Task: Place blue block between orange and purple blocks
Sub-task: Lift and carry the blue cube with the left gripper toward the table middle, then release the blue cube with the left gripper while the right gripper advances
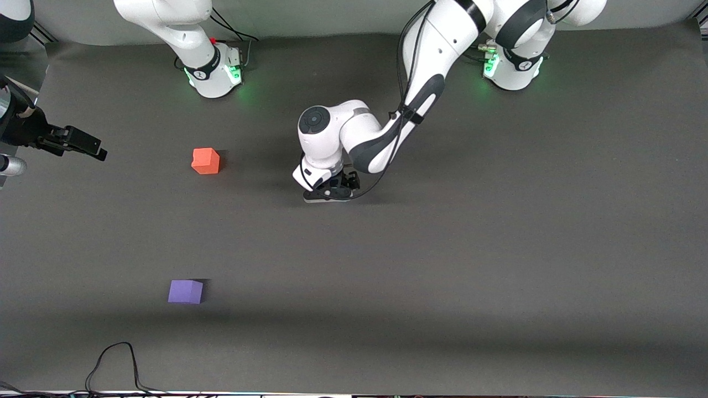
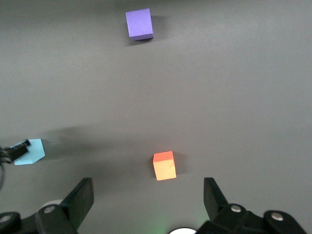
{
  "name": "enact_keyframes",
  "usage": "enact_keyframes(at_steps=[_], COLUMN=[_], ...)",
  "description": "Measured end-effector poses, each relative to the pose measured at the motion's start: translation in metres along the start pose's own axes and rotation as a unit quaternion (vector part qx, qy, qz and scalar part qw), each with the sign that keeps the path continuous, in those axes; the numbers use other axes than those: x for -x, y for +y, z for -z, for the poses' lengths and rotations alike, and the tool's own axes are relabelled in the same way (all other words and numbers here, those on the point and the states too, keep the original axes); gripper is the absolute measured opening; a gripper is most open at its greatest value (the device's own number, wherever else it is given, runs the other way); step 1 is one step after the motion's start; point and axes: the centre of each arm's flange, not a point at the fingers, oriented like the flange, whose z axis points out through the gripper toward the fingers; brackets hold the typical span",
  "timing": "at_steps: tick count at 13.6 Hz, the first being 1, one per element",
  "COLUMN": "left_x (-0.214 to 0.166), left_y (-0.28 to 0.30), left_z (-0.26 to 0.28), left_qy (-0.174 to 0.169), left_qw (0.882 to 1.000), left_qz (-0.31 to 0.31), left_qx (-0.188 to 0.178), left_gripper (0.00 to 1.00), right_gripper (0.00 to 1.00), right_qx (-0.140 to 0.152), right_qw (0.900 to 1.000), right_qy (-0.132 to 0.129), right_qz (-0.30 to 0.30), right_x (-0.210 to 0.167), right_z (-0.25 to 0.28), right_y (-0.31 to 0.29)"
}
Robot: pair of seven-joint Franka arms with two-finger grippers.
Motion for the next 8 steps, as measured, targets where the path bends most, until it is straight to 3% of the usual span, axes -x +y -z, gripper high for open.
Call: enact_keyframes(at_steps=[3,6,8], left_x=[-0.076,-0.145,-0.17], left_y=[-0.06,-0.173,-0.256], left_z=[0.09,0.194,0.243], left_qy=[-0.025,-0.06,-0.079], left_qw=[0.999,0.997,0.996], left_qz=[0.03,0.038,0.032], left_qx=[0.004,0.014,0.008], left_gripper=[1.0,1.0,1.0], right_gripper=[1.0,1.0,1.0], right_qx=[0.004,0.004,-0.001], right_qw=[1.0,1.0,0.999], right_qy=[-0.014,-0.017,-0.015], right_qz=[0.016,0.021,0.029], right_x=[-0.007,-0.011,-0.013], right_z=[-0.017,-0.02,-0.019], right_y=[-0.024,-0.03,-0.044])
